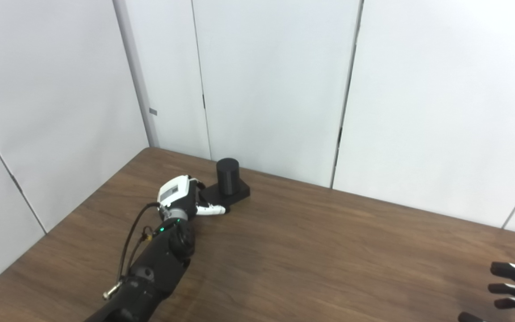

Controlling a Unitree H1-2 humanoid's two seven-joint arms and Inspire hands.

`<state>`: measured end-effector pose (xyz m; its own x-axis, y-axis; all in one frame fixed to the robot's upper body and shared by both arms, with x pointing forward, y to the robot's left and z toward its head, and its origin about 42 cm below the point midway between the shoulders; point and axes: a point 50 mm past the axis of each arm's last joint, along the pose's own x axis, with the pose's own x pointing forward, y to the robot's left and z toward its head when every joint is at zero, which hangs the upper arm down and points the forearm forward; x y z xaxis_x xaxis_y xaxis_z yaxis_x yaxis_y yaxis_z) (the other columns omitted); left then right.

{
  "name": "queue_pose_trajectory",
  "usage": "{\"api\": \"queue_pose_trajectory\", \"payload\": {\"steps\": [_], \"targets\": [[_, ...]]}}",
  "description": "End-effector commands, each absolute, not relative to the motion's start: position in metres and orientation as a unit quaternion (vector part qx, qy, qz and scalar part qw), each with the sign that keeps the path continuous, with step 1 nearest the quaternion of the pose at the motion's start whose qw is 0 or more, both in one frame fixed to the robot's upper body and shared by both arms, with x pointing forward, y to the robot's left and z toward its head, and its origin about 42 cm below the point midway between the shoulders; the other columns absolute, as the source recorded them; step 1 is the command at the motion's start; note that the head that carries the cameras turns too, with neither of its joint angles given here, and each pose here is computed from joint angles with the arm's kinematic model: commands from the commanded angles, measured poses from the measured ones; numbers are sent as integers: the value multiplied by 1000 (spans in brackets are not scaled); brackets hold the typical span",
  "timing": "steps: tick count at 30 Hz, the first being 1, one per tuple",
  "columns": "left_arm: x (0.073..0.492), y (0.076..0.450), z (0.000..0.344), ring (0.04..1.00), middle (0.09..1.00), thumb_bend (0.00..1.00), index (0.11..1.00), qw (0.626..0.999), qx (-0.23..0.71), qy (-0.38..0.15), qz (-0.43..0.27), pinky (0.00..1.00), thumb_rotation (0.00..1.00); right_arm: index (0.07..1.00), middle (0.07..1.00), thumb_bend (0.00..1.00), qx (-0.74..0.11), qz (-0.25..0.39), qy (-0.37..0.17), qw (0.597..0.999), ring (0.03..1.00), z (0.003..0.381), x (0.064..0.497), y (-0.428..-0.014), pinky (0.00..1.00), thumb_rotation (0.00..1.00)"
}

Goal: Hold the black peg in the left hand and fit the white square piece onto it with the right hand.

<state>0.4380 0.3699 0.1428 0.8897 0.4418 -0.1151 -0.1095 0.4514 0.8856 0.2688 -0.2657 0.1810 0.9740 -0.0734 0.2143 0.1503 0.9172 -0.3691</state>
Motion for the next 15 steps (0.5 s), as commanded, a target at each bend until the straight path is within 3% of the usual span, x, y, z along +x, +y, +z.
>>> {"api": "queue_pose_trajectory", "payload": {"steps": [1,9,15], "targets": [[458,364,171,1000,959,924,742,840,500,126,169,999,405,664,706,542,-194,-58,-132,970,615,198,269,-262,509,0],[464,357,168,991,944,906,715,843,502,122,149,998,356,669,711,538,-192,-65,-126,971,612,202,267,-261,508,0],[465,353,160,968,928,925,695,842,511,114,126,904,332,667,709,539,-193,-64,-129,971,611,203,266,-263,507,0]]}}
